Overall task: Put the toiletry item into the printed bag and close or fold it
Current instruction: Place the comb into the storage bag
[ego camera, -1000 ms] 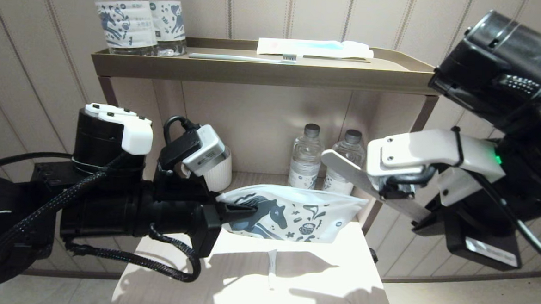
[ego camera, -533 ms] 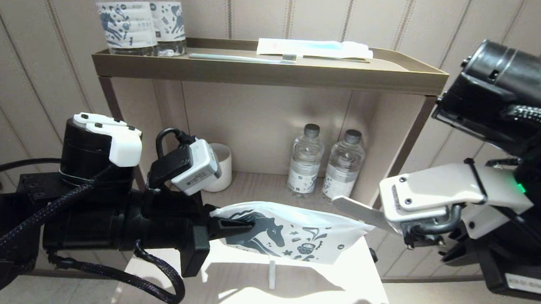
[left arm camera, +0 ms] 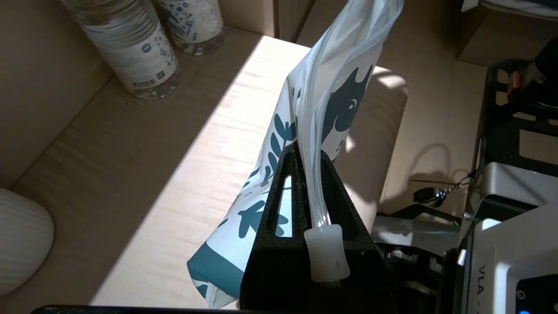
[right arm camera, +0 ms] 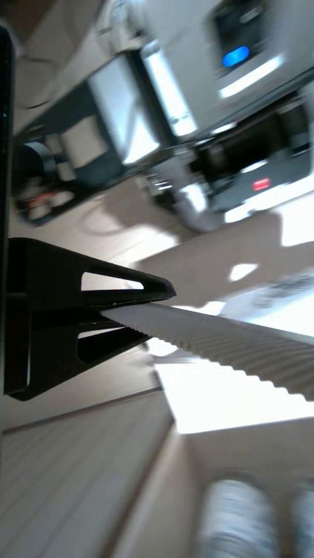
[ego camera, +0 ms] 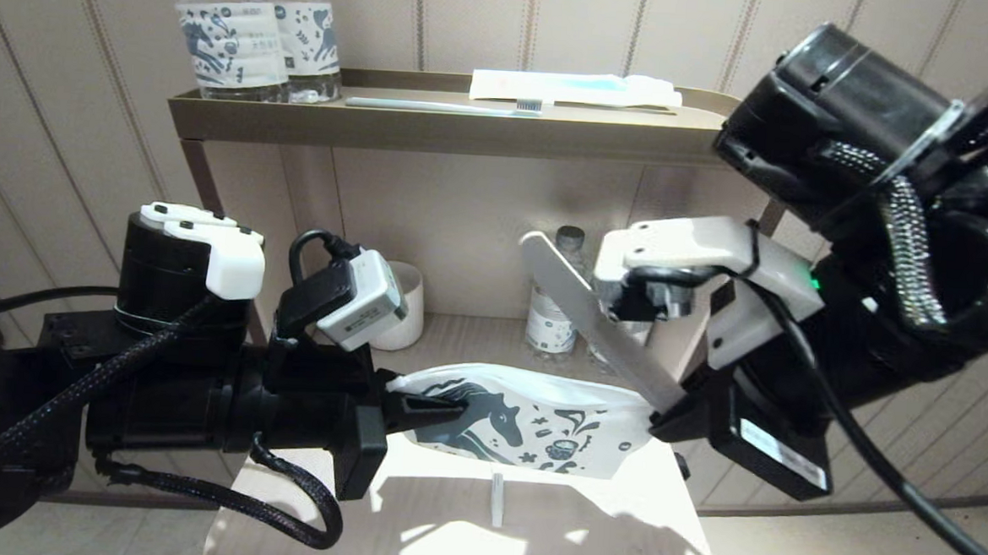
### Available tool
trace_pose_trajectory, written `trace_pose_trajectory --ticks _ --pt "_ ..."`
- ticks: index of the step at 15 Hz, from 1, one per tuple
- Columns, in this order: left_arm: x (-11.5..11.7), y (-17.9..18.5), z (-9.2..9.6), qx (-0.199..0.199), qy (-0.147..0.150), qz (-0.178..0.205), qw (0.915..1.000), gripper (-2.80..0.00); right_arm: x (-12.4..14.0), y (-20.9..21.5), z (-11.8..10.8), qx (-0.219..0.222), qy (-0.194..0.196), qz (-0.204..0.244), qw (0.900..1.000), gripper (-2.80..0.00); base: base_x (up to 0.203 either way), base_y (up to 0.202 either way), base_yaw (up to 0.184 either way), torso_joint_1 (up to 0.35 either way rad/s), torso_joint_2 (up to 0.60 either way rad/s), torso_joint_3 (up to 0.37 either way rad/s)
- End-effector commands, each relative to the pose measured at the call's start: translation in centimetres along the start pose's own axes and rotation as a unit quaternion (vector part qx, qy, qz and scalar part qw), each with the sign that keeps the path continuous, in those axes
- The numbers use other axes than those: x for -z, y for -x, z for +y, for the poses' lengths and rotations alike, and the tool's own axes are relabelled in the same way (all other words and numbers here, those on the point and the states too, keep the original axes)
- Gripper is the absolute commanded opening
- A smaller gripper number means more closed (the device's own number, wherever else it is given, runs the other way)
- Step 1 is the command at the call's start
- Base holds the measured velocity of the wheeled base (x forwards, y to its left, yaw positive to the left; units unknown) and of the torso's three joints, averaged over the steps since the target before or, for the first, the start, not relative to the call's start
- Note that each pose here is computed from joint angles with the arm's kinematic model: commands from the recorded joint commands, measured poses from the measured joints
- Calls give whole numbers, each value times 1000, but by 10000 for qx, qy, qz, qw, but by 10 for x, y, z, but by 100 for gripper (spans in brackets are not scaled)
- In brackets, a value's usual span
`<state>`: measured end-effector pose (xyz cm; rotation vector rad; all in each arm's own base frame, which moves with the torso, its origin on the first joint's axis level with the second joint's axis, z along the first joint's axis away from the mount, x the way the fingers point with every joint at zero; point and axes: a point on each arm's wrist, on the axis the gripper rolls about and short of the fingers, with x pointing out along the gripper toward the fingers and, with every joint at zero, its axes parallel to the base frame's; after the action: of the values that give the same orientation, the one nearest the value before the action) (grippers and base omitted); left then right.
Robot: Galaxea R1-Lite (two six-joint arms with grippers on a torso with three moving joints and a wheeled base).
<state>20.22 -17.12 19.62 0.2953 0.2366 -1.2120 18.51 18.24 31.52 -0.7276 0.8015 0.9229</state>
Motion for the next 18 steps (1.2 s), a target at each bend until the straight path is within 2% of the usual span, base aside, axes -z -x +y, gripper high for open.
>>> trace_pose_trajectory --ticks 1,2,5,8,11,18 --pt "1 -1 0 21 2 11 10000 -280 -15 -19 -5 -62 -190 -332 9993 -280 0 0 0 0 0 0" --pt "1 -2 1 23 -2 18 10000 -280 -23 -27 -8 -73 -343 -583 9977 -280 0 0 0 0 0 0" --pt "2 -2 1 27 6 31 10000 -280 -32 -41 -13 -90 -396 -690 9968 -280 0 0 0 0 0 0" --pt "5 -5 1 43 19 82 10000 -280 -36 -39 -17 0 -382 -879 9954 -280 0 0 0 0 0 0" --pt "6 -6 2 36 32 105 9999 -280 -42 -24 -20 216 -304 -1397 9895 -280 0 0 0 0 0 0" --pt "6 -7 2 37 35 112 9999 -280 -36 -30 -13 64 -282 -1173 9927 -280 0 0 0 0 0 0"
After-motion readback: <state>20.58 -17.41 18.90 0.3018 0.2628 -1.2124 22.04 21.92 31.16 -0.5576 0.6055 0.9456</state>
